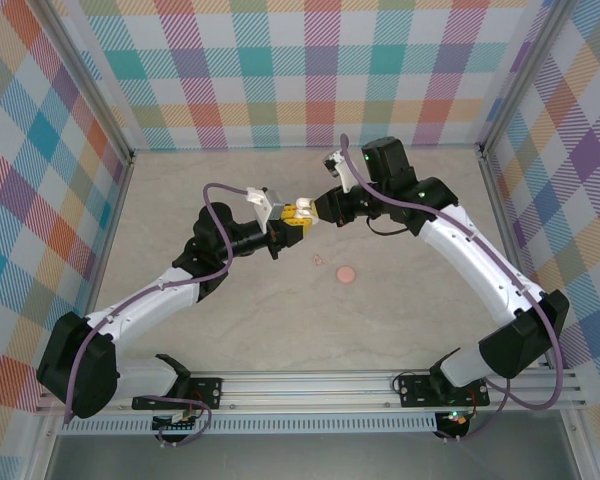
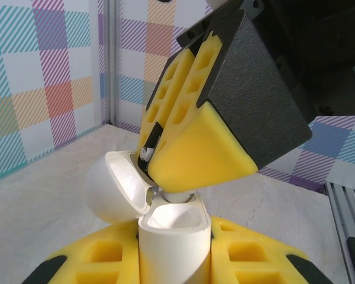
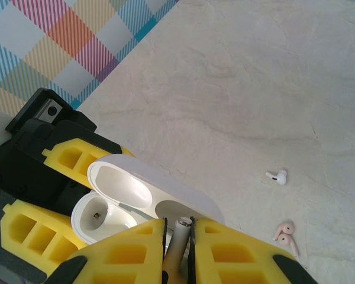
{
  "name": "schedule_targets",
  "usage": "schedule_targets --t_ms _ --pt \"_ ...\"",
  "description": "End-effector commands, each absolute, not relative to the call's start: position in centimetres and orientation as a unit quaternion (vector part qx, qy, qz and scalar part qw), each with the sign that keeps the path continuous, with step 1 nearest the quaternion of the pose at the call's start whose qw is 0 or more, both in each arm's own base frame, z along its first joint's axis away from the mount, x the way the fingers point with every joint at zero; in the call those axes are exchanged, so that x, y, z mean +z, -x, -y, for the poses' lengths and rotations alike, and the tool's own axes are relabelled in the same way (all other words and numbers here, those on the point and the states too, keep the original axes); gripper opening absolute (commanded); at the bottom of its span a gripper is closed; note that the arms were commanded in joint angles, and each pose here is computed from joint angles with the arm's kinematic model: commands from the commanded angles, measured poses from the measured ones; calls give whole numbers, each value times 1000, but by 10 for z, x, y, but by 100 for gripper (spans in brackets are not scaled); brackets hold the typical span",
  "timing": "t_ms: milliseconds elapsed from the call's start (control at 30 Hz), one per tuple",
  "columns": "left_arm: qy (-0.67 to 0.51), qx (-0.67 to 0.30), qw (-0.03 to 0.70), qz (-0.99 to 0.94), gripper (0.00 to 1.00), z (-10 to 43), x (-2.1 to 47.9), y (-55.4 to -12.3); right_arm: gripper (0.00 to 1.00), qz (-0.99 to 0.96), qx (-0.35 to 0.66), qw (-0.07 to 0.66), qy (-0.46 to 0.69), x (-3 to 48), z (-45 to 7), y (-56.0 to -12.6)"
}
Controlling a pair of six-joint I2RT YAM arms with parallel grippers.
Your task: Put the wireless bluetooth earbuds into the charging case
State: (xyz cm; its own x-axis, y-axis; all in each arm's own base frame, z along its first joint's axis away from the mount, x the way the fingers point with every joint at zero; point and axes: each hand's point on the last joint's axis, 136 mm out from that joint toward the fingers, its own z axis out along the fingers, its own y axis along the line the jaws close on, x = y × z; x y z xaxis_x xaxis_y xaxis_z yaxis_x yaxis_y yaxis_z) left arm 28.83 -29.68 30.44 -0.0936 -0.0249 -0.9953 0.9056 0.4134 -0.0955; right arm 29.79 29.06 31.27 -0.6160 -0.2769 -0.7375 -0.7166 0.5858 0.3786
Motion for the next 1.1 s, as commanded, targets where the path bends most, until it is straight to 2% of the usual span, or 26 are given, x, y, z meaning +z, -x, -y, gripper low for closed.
schedule_targets --t_ms 0,233,400,767,1067 --pt "-350 -391 601 -603 0 291 321 -291 13 -841 322 336 277 315 -276 -299" --pt "-342 -380 589 -626 0 280 308 -289 13 -889 255 314 214 276 -243 -325" --pt "-358 -394 576 -621 0 278 302 -273 13 -931 197 251 178 211 -219 -344" --pt "-358 -403 559 -630 0 275 293 -265 13 -966 168 142 139 97 -199 -367" --pt "-348 -406 556 -636 0 274 289 -266 14 -978 133 91 129 49 -190 -382"
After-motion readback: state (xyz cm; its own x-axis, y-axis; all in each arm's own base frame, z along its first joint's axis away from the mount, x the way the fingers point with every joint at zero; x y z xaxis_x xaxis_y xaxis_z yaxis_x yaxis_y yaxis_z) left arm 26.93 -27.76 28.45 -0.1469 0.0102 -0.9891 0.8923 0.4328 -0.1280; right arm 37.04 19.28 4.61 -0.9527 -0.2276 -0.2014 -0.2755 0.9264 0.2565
